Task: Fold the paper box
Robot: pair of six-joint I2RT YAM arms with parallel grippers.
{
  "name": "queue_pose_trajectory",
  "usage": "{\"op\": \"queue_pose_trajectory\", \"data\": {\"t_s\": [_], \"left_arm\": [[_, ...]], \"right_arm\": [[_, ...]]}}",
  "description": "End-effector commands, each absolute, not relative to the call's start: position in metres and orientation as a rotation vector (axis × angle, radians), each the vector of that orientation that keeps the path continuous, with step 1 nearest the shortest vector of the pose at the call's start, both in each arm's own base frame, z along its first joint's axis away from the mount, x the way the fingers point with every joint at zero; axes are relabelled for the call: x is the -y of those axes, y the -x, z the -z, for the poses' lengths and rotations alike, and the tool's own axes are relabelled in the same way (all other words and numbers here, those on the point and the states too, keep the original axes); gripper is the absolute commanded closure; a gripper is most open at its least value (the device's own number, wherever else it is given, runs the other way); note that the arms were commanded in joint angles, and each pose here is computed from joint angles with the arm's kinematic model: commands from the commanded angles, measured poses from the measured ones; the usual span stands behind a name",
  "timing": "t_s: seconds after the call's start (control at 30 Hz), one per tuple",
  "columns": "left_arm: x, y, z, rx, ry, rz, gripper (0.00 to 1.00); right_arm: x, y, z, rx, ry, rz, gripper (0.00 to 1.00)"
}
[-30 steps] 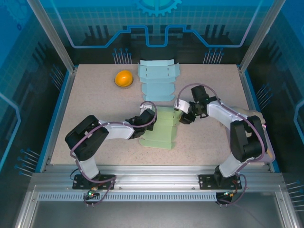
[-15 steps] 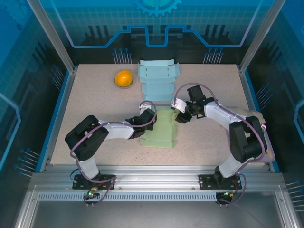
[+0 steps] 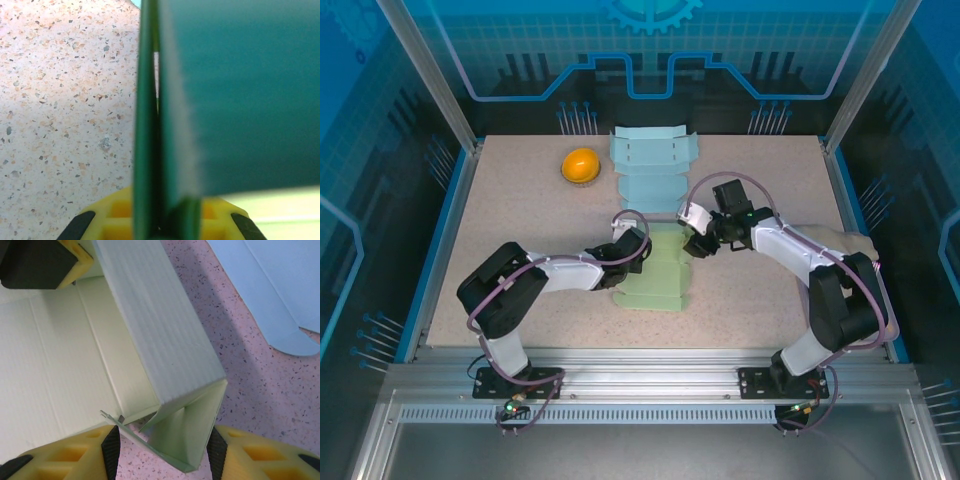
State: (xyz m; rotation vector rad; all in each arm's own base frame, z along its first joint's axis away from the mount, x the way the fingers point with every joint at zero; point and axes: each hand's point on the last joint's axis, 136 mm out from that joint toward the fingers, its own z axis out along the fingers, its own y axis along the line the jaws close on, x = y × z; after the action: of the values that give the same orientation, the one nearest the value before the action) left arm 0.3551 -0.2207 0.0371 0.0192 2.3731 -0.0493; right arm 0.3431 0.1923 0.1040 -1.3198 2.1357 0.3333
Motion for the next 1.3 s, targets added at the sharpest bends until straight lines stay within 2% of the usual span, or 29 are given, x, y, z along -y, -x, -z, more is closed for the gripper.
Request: {"op": "queue_pose_trajectory", "data": {"t_s": [0.0, 0.33, 0.67, 1.13, 1.27], "left_arm": [[0.222, -0.357, -0.045, -2.370, 0.021, 0.053, 1.00], [0.221, -0.355, -0.046, -2.371, 0.062, 0.074, 1.00], [0.228, -0.349, -0.055, -2.358, 0.001, 0.159, 1.00], [0.197, -0.345, -0.102, -2.253, -0.015, 0.073, 1.00], [0.191, -0.344, -0.110, -2.237, -0.003, 0.082, 1.00]], "right_arm": [[-0.203, -0.337, -0.115, -2.148, 1.243, -0.416, 0.49], [-0.206, -0.325, -0.105, -2.234, 1.104, -0.520, 0.51], [-0.223, -0.315, -0.136, -2.182, 1.010, -0.745, 0.49], [-0.163, -0.304, -0.195, -2.033, 1.045, -0.491, 0.42], [-0.155, -0.300, -0.199, -1.926, 1.124, -0.416, 0.36]]}}
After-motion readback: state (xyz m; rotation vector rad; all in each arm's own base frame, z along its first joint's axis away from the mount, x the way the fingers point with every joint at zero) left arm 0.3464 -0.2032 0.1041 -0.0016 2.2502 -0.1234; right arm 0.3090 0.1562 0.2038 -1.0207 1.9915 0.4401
